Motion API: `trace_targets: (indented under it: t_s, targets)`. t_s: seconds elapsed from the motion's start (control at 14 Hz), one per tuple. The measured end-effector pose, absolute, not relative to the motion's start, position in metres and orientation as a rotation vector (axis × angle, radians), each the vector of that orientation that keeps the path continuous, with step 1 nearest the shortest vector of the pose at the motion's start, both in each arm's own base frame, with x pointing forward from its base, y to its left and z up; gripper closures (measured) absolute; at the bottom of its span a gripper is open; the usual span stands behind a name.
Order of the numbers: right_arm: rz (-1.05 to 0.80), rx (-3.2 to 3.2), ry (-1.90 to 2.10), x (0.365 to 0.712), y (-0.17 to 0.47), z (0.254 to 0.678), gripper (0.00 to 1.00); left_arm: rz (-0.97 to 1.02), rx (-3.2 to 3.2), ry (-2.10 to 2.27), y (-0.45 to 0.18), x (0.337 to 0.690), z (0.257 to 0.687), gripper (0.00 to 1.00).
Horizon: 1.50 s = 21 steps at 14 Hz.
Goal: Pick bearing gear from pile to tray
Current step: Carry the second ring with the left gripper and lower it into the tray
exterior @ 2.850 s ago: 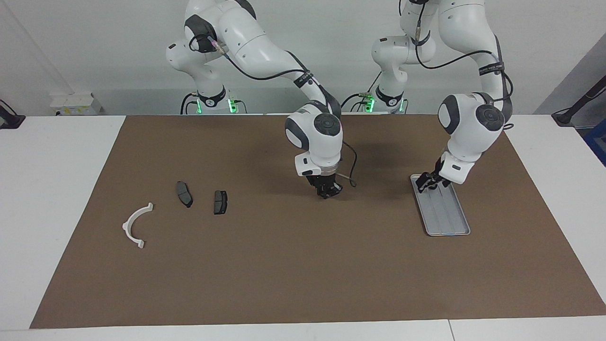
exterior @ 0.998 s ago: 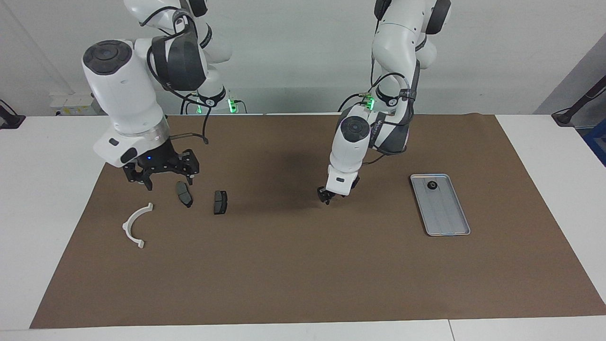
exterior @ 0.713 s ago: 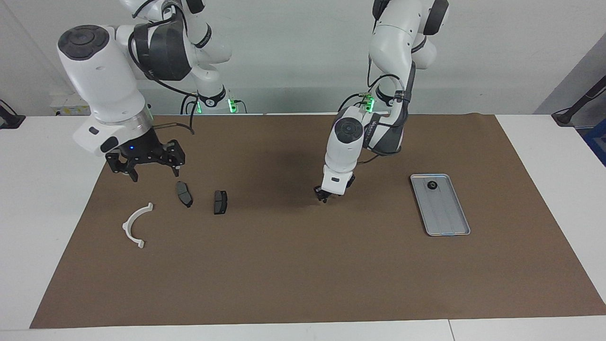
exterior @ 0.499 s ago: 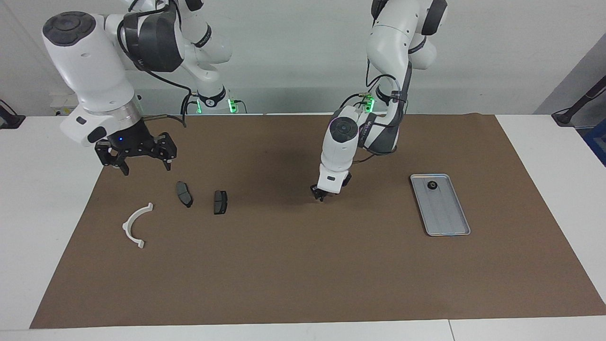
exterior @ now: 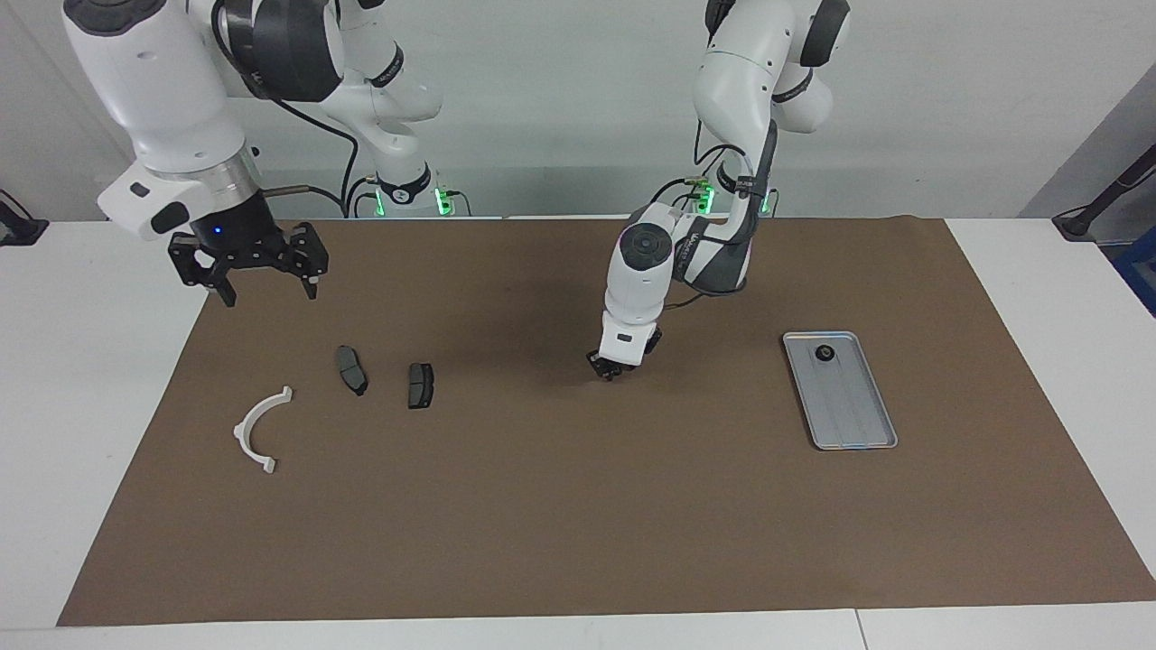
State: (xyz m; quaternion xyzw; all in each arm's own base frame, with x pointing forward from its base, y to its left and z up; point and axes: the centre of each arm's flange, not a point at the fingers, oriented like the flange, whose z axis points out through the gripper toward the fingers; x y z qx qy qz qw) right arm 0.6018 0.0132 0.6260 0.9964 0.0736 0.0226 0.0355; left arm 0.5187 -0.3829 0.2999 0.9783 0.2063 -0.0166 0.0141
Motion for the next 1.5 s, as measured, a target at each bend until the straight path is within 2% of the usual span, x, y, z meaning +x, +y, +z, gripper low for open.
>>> trace_targets:
  t_s: [0.29,0.36,0.5,0.64,0.93,1.07,1.28,1.5]
  targets:
    - [0.039,3.134,0.174,0.577,0.002,0.609,0.00,-0.041,3.039,0.644,-0.382,0.519,0.298,0.50]
    - [0.037,3.139,0.161,0.574,-0.002,0.604,0.00,-0.040,3.038,0.644,-0.382,0.518,0.297,0.57]
    - [0.037,3.147,0.151,0.571,-0.004,0.602,0.00,-0.040,3.039,0.644,-0.382,0.517,0.296,0.60]
    - [0.050,3.157,0.150,0.568,-0.003,0.607,0.00,-0.040,3.038,0.646,-0.382,0.517,0.296,0.76]
    - [0.071,3.156,0.153,0.562,-0.002,0.617,0.00,-0.069,3.065,0.707,-0.364,0.529,0.302,0.76]
    - [0.082,3.154,0.151,0.561,-0.003,0.620,0.00,-0.051,3.069,0.735,-0.319,0.557,0.321,0.76]
    - [0.102,3.153,0.150,0.560,-0.004,0.625,0.00,-0.049,3.075,0.672,-0.194,0.600,0.357,0.76]
    - [0.144,3.150,0.150,0.554,-0.004,0.637,0.00,-0.072,3.092,0.561,-0.082,0.617,0.358,0.76]
